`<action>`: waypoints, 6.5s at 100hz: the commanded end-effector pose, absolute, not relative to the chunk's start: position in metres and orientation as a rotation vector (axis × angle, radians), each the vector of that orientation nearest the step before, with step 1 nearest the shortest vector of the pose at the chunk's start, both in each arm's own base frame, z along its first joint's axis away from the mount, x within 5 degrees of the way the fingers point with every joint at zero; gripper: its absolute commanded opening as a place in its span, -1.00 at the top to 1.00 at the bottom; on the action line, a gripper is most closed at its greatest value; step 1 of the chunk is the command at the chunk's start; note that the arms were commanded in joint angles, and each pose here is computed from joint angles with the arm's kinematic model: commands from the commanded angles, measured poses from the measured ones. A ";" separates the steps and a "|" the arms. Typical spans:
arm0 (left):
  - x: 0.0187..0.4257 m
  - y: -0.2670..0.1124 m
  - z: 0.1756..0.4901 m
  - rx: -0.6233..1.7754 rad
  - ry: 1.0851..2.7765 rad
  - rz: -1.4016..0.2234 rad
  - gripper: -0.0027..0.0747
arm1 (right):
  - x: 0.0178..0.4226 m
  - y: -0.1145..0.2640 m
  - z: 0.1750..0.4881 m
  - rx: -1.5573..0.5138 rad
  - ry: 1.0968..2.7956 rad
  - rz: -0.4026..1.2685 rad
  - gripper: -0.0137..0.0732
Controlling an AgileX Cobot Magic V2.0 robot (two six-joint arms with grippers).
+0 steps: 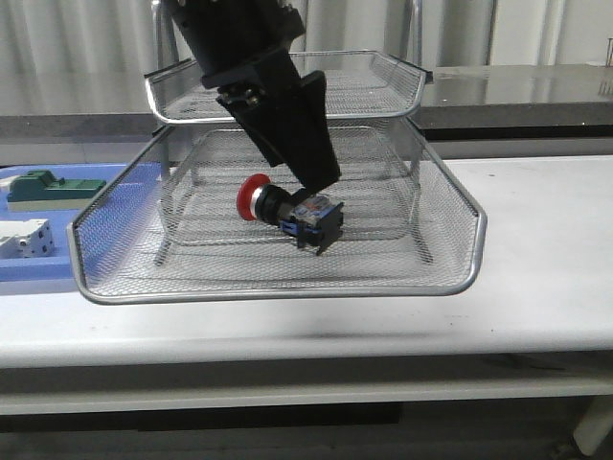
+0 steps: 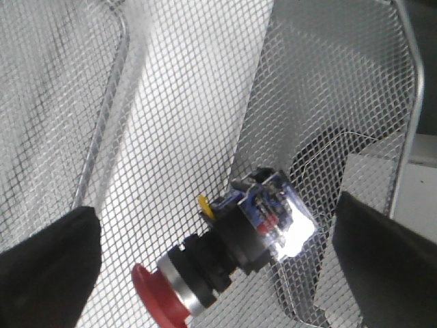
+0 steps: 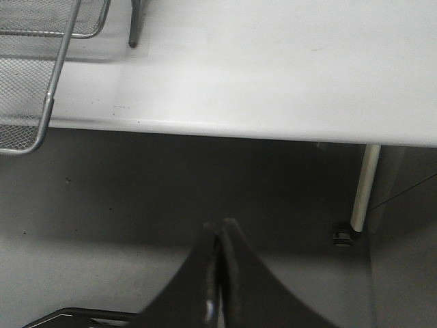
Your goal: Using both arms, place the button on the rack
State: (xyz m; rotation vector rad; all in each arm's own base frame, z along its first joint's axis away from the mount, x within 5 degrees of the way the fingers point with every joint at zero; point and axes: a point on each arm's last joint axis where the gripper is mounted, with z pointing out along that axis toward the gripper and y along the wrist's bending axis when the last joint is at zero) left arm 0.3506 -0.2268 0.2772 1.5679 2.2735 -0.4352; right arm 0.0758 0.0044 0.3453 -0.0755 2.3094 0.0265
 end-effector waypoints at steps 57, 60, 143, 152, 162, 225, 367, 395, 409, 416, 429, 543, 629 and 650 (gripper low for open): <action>0.319 -0.178 0.411 1.213 2.235 -0.318 -0.74 | 0.079 0.004 0.358 -0.069 2.230 0.015 0.85; 0.317 -0.170 0.417 1.174 2.242 -0.295 -0.71 | 0.079 0.004 0.358 -0.069 2.230 0.015 0.85; 0.178 -0.012 0.393 0.317 2.051 -0.086 -0.39 | 0.079 0.004 0.358 -0.069 2.230 0.015 0.85; 0.160 -0.010 0.379 0.261 1.954 -0.042 -0.39 | 0.079 0.004 0.358 -0.069 2.230 0.015 0.85; 0.143 -0.007 0.362 0.212 1.863 0.000 -0.39 | 0.079 0.004 0.358 -0.069 2.230 0.015 0.85; 0.095 0.003 0.293 -0.005 1.593 0.042 -0.39 | 0.079 0.004 0.358 -0.069 2.230 0.015 0.85; 0.095 0.003 0.293 -0.005 1.594 0.042 0.98 | 0.079 0.004 0.358 -0.069 2.228 0.015 0.85; 0.095 0.003 0.293 -0.005 1.594 0.042 0.98 | 0.089 0.012 0.359 -0.049 2.201 0.146 0.85; 0.095 0.003 0.293 -0.005 1.594 0.042 0.98 | 0.110 0.021 0.351 -0.047 2.276 0.263 0.85; 0.095 0.003 0.293 -0.005 1.594 0.042 0.98 | 0.122 0.026 0.346 -0.067 2.322 0.330 0.84; 0.095 0.003 0.293 -0.005 1.594 0.042 0.98 | 0.143 0.036 0.336 -0.126 2.378 0.445 0.84; 0.095 0.003 0.293 -0.005 1.594 0.042 0.98 | 0.203 0.198 0.227 -0.790 2.570 0.607 0.82; 0.095 0.003 0.293 -0.005 1.596 0.041 0.98 | 0.247 0.245 0.219 -1.069 2.400 0.372 0.82; 0.095 0.003 0.293 -0.005 1.596 0.041 0.98 | 0.264 0.245 0.214 -1.079 2.395 0.319 0.82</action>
